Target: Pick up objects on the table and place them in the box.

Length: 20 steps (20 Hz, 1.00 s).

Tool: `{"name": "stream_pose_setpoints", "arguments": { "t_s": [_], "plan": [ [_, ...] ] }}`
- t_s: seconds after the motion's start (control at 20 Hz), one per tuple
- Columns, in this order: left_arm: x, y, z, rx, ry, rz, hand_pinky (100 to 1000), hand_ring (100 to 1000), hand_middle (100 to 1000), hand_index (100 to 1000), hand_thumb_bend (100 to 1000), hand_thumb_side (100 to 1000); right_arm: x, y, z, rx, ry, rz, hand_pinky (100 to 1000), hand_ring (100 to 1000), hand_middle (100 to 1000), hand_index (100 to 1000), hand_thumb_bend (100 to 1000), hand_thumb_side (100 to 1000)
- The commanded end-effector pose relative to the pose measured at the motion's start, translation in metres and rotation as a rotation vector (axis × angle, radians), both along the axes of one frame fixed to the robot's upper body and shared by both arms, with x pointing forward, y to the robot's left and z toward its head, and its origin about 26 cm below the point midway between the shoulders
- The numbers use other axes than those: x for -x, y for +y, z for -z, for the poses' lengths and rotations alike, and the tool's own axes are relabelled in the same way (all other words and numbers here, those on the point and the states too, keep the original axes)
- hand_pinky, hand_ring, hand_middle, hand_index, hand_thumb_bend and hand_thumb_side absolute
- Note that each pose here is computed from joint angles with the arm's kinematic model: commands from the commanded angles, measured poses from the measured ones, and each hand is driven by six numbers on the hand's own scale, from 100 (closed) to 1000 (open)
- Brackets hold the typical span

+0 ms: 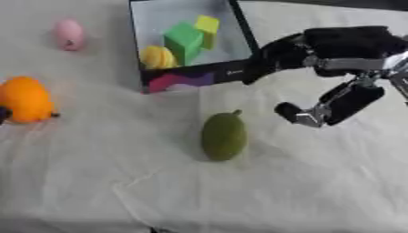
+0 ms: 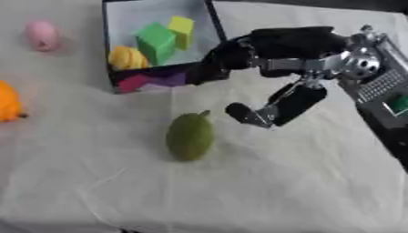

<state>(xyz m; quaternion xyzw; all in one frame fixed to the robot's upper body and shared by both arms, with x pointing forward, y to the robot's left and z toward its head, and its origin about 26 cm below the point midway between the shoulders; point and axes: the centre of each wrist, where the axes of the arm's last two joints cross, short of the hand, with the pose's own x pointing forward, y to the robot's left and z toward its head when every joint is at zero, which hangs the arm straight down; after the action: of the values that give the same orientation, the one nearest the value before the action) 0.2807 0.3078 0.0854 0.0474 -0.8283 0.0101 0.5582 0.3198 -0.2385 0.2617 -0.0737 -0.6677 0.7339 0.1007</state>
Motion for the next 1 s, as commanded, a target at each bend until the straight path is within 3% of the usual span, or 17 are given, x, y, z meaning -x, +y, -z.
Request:
{"name": "stream_pose_setpoints", "arguments": {
  "t_s": [0.05,0.55,1.0],
  "plan": [
    [0.001,0.005,-0.011,-0.025,-0.036,-0.015,975,767,647,671,155,911,-0.007,-0.001,0.0,0.155,-0.065,-0.062,851,890,824,903,100,297],
    [0.001,0.008,-0.013,-0.028,-0.046,-0.033,975,766,647,671,153,912,-0.027,0.006,0.028,0.273,-0.087,-0.064,850,893,829,921,134,336],
    [0.001,0.009,-0.014,-0.041,-0.048,-0.034,976,767,644,671,145,911,-0.033,0.012,0.044,0.357,-0.064,-0.098,854,898,818,930,188,334]
  ]
}}
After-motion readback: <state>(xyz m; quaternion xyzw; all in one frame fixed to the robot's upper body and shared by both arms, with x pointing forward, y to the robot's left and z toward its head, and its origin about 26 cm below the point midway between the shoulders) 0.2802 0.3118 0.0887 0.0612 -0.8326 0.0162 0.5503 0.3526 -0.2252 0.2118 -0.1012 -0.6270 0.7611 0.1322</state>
